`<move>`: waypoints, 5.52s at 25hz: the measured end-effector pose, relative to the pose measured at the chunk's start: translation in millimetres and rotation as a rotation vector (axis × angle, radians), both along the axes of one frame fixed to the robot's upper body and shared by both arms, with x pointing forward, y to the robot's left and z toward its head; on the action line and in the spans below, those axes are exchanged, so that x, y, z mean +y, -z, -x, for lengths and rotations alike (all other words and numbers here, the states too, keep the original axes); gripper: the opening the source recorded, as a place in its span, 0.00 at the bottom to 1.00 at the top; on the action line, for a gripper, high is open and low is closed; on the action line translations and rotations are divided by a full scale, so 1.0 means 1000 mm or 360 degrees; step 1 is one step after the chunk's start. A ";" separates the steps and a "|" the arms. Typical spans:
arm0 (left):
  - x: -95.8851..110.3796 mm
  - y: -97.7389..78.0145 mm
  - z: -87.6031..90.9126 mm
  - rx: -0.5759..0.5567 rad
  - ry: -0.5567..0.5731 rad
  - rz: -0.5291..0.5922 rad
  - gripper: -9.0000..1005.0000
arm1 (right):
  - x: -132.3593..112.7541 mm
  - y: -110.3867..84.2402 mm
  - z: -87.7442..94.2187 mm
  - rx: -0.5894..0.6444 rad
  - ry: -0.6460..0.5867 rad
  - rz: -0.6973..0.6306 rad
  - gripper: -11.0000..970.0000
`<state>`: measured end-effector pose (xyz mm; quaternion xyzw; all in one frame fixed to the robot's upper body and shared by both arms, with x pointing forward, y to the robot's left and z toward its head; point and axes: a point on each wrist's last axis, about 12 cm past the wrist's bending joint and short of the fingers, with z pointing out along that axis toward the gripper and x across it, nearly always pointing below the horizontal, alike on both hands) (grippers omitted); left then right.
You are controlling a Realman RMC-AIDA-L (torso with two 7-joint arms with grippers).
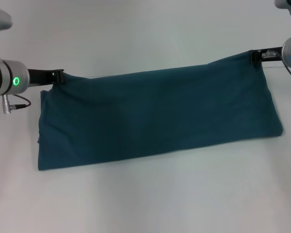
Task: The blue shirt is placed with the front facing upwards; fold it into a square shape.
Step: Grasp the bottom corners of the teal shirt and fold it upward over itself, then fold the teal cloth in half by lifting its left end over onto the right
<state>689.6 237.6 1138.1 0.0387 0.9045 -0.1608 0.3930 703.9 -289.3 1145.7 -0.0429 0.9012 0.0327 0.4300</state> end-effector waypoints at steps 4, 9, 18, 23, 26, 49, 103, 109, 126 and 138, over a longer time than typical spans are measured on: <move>-0.003 0.001 -0.001 -0.0007 -0.0001 -0.0007 0.05 | -0.002 0.002 0.002 0.0010 0.0009 -0.0002 0.06; -0.003 0.001 -0.002 -0.0016 -0.0008 -0.0011 0.05 | -0.003 0.003 0.002 0.0007 0.0012 0.0001 0.06; -0.005 0.004 -0.003 0.0042 -0.0030 0.0029 0.08 | -0.002 -0.001 -0.002 -0.0004 -0.0020 0.0134 0.06; -0.006 0.004 -0.003 0.0039 -0.0067 0.0061 0.15 | -0.004 -0.015 -0.011 -0.0076 -0.0012 0.0180 0.18; -0.005 0.005 -0.002 0.0045 -0.0084 0.0078 0.25 | -0.006 -0.023 -0.015 -0.0102 -0.0012 0.0197 0.34; 0.035 -0.004 0.033 0.0008 -0.0168 0.0668 0.60 | -0.044 -0.027 0.038 -0.0049 -0.0233 -0.0670 0.96; 0.033 0.094 0.088 0.0069 -0.0366 0.0744 0.60 | -0.052 0.033 0.120 0.0001 -0.0437 -0.1139 0.97; 0.033 0.096 0.090 0.0081 -0.0355 0.0745 0.60 | -0.053 0.034 0.122 0.0005 -0.0431 -0.1140 0.97; 0.030 0.081 0.072 -0.0032 -0.0396 0.0666 0.60 | -0.057 0.035 0.127 -0.0012 -0.0416 -0.1172 0.97; 0.028 0.092 0.079 0.0027 -0.0399 0.0636 0.60 | -0.059 0.034 0.128 -0.0025 -0.0405 -0.1190 0.97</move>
